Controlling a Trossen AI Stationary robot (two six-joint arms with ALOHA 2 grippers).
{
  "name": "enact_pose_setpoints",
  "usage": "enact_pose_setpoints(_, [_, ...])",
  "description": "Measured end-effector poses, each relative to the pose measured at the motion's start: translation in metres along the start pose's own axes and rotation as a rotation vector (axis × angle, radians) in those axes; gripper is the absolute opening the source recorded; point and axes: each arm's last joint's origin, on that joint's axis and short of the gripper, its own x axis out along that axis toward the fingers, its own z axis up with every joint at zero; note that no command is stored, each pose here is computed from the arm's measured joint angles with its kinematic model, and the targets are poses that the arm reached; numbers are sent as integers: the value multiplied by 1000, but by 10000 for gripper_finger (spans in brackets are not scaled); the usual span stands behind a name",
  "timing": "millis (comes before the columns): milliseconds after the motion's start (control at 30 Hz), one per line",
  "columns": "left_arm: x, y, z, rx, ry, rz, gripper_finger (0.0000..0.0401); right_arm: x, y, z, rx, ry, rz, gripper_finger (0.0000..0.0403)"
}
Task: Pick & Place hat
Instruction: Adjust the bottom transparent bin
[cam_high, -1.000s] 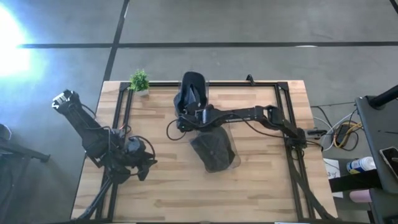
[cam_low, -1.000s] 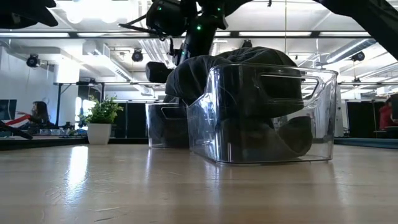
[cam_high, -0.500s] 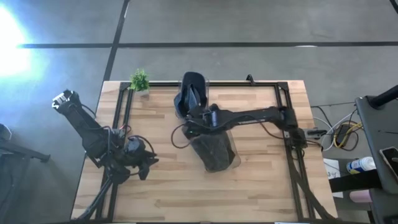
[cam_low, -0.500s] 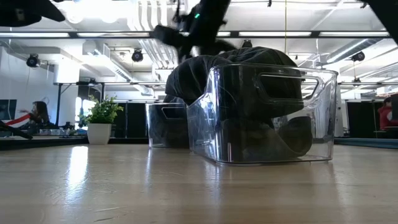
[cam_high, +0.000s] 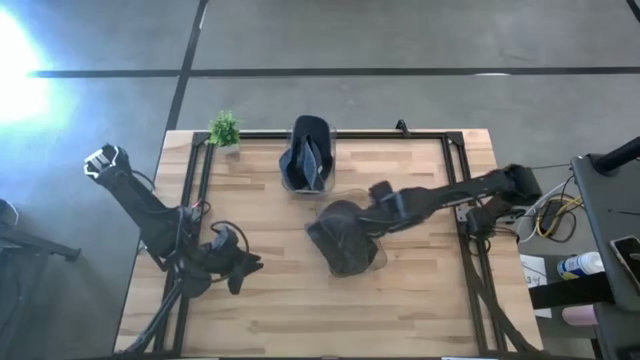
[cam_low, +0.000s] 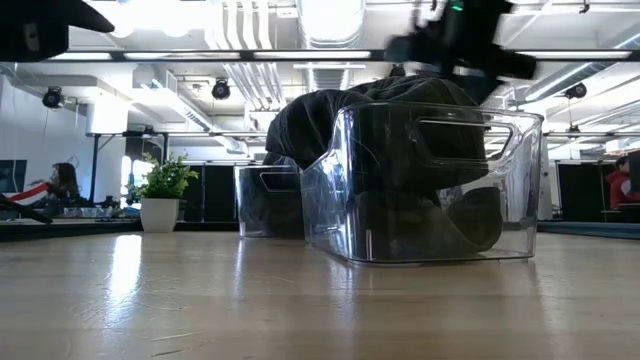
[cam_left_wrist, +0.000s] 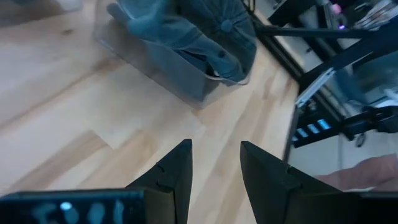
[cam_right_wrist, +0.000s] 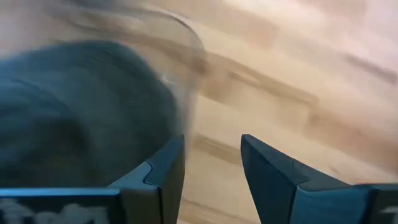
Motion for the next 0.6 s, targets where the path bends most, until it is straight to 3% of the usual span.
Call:
enact_pose_setpoints(233, [8,7,-6,-75,-11,-4,128,35,-31,-34,100,91,-28,150])
enact_pose_setpoints(433, [21,20,-11,-133,-25,66,128,64,-25,-49,133,105,101,152])
enact_pose_setpoints(600, [31,22,-14,-129,-39,104,128,70,-14,-50,66,84,180,151])
